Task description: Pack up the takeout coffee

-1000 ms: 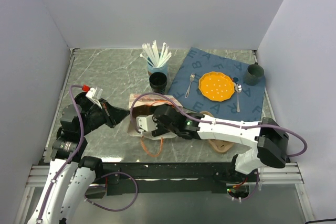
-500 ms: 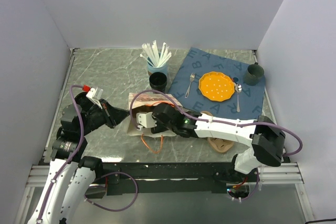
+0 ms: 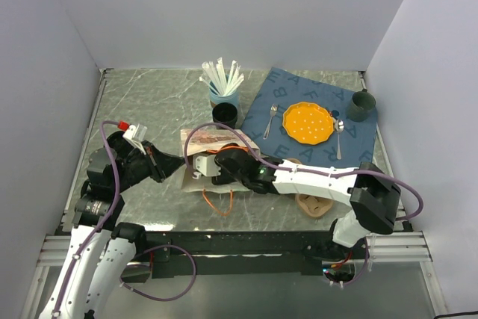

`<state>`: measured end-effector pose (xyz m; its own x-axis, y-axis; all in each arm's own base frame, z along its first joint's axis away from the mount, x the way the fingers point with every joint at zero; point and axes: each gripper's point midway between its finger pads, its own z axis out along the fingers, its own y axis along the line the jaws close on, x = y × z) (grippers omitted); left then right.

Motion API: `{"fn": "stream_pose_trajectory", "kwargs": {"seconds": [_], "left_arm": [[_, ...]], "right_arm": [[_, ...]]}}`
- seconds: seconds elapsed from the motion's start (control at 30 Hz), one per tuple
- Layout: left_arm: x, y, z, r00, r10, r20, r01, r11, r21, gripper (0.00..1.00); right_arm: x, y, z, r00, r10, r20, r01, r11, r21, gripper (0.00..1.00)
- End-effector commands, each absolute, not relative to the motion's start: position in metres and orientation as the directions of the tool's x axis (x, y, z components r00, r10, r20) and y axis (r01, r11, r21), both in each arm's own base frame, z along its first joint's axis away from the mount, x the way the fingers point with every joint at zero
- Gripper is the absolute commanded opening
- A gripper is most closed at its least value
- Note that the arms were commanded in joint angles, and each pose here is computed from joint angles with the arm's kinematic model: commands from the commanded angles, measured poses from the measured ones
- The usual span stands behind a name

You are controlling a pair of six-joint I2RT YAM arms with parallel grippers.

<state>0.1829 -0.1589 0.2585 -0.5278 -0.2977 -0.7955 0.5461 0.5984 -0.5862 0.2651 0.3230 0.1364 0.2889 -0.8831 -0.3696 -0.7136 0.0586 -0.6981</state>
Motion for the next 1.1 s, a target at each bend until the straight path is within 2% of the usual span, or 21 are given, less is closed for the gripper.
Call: {"fn": "stream_pose_trajectory", "kwargs": {"seconds": [0.0,0.37,0.63,0.7,0.73,0.87,0.9,0.93,1.07], "left_arm": [[0.178,-0.163,0.283,-0.493,-0.306,-0.814,0.595,0.564,-0.572,0.01],[0.180,-0.163,0.283,-0.519,-0.332,-0.788,0.565,0.559,-0.607,0.01],[0.181,-0.162,0.281,-0.539,-0.346,-0.767,0.534,0.564,-0.630,0.02],[0.184,-0.161,0.278,-0.557,-0.349,-0.753,0.512,0.570,-0.643,0.08],[0.184,-0.161,0.276,-0.563,-0.348,-0.749,0.507,0.571,-0.646,0.14],[0.188,-0.155,0.273,-0.562,-0.351,-0.749,0.469,0.610,-0.638,0.31],[0.188,-0.155,0.273,-0.561,-0.351,-0.750,0.466,0.615,-0.636,0.37],[0.187,-0.154,0.270,-0.568,-0.345,-0.747,0.457,0.623,-0.635,0.50],[0.184,-0.146,0.273,-0.561,-0.313,-0.767,0.443,0.669,-0.597,0.60]], "right_arm": [[0.282,0.327,0.149,0.241,-0.864,-0.441,-0.674,0.178,-0.717,0.45],[0.290,0.333,0.147,0.211,-0.835,-0.508,-0.650,0.268,-0.711,0.45],[0.297,0.332,0.142,0.227,-0.828,-0.513,-0.633,0.275,-0.724,0.46],[0.299,0.333,0.140,0.235,-0.830,-0.506,-0.626,0.269,-0.732,0.47],[0.299,0.333,0.139,0.237,-0.828,-0.508,-0.628,0.268,-0.731,0.47],[0.301,0.331,0.139,0.236,-0.830,-0.506,-0.625,0.268,-0.733,0.47],[0.300,0.332,0.139,0.237,-0.827,-0.509,-0.628,0.269,-0.730,0.47],[0.299,0.331,0.139,0.235,-0.829,-0.507,-0.633,0.266,-0.727,0.47],[0.298,0.332,0.144,0.231,-0.823,-0.519,-0.638,0.274,-0.719,0.47]]}}
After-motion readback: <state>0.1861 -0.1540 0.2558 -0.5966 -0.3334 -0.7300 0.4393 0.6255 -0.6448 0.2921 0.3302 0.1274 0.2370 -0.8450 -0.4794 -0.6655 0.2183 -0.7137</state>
